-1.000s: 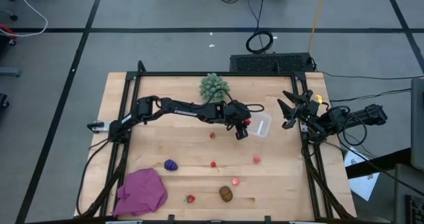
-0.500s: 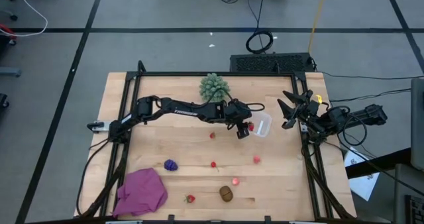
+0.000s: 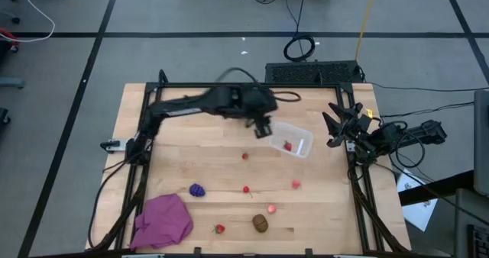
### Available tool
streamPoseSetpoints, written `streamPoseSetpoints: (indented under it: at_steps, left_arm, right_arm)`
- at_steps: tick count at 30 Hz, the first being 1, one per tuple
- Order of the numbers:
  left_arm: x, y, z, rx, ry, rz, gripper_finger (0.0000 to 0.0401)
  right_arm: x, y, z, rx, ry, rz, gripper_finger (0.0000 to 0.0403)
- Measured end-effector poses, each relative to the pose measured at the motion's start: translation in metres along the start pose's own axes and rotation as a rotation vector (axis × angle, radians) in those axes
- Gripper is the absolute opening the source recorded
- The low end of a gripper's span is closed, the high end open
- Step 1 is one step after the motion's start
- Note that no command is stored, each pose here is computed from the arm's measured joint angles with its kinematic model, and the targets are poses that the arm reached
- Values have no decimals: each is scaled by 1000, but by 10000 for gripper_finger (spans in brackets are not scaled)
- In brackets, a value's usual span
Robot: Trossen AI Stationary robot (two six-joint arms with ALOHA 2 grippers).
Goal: Pick and placing Produce into tupperware
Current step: Put the brown kiwi into the transparent bin
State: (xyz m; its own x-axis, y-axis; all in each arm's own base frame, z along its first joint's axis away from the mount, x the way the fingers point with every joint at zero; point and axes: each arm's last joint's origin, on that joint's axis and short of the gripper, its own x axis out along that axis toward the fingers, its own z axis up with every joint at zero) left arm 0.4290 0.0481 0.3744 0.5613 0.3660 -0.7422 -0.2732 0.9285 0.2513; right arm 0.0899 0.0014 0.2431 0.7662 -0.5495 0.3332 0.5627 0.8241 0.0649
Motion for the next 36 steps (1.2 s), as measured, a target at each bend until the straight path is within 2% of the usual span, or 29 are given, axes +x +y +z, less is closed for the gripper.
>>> streamPoseSetpoints:
  at_steps: [4,6,8,10,13,16,19,23,27,31,36]
  left_arm:
    - [-54,12,-20,-93,106,88,192]
    - [-78,14,-30,-162,142,99,188]
    - [-99,8,-38,-185,154,96,186]
    - [-111,-2,-43,-179,158,98,184]
    - [-125,-19,-47,-151,131,95,184]
    - [-137,-33,-50,-105,92,99,182]
    - [-143,-43,-52,-78,72,103,183]
    - [-143,-47,-52,-85,69,104,184]
    - [-144,-46,-52,-87,68,104,184]
    - [-145,-46,-52,-56,68,102,184]
    - [-163,-36,-56,-56,35,76,184]
  right_arm:
    - [0,1,2,25,-23,32,192]
    - [0,3,3,51,-51,122,192]
    - [-1,7,4,80,-91,260,192]
    - [-2,13,5,111,-130,435,192]
    - [-2,22,3,163,-140,638,192]
    - [3,33,0,204,-100,754,192]
    - [17,47,11,185,-52,795,192]
    - [47,79,46,61,57,861,192]
    - [71,120,69,-98,255,967,192]
    - [80,160,63,-173,450,1056,192]
    - [67,198,32,-182,731,1117,192]
